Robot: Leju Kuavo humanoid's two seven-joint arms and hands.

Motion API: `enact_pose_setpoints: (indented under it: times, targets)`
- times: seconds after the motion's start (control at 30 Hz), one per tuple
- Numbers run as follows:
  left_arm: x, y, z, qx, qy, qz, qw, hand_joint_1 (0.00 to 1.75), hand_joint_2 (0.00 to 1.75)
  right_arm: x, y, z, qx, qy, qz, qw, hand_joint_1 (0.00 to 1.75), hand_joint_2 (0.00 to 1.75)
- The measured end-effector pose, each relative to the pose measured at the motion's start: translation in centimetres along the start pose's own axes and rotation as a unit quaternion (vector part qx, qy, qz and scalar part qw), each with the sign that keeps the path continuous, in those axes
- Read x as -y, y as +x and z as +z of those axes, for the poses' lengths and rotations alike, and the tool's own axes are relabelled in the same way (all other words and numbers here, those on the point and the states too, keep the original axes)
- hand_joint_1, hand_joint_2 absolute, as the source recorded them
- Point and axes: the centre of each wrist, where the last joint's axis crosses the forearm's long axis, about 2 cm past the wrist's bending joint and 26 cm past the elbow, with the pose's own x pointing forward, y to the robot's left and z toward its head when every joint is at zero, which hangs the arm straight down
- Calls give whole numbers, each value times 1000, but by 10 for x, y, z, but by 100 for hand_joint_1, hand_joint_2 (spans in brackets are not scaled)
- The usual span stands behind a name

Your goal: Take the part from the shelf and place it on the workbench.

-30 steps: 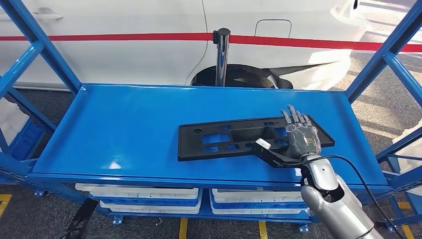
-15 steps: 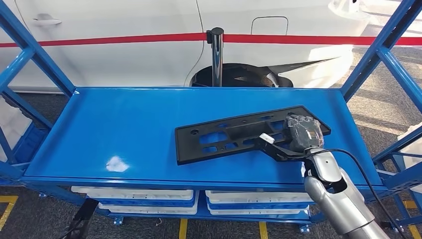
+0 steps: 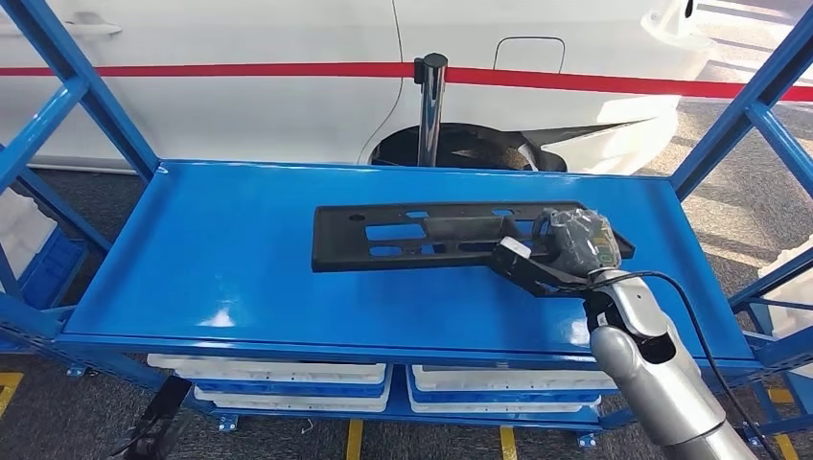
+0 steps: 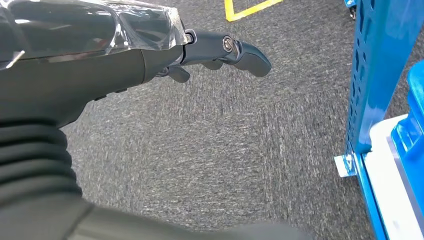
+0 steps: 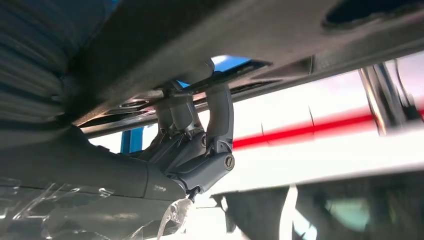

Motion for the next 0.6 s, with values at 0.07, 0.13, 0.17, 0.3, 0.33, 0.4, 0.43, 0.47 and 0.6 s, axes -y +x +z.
enact_pose_setpoints:
  times: [0.07,0.13,0.17,0.3,0.33,0.4,0.43,0.47,0.6]
  targets:
    - [0,0,0,2,0,0,1000,0,175,29,14,-11,21,-37,-23,999,175,175]
    - [0,0,0,6,0,1,1000,0,175,69,33,-22,56,-83,-74,992,175,175]
    - [0,0,0,7,1,2,1000,0,175,92,43,-27,79,-107,-112,985,175,175]
    - [1,-2,0,14,6,9,1000,0,175,170,80,-20,197,-173,-325,909,175,175]
    - [2,-2,1,14,7,10,1000,0,175,183,87,-13,228,-180,-364,885,175,175]
    - [2,-3,1,18,9,10,1000,0,175,201,97,-1,276,-192,-399,853,175,175]
    - [2,-3,1,21,11,11,1000,0,175,205,101,5,292,-195,-409,842,175,175]
    - [2,-3,1,26,13,12,1000,0,175,206,103,11,306,-196,-419,832,175,175]
    - [2,-4,1,40,19,13,999,0,175,195,114,34,347,-200,-445,801,175,175]
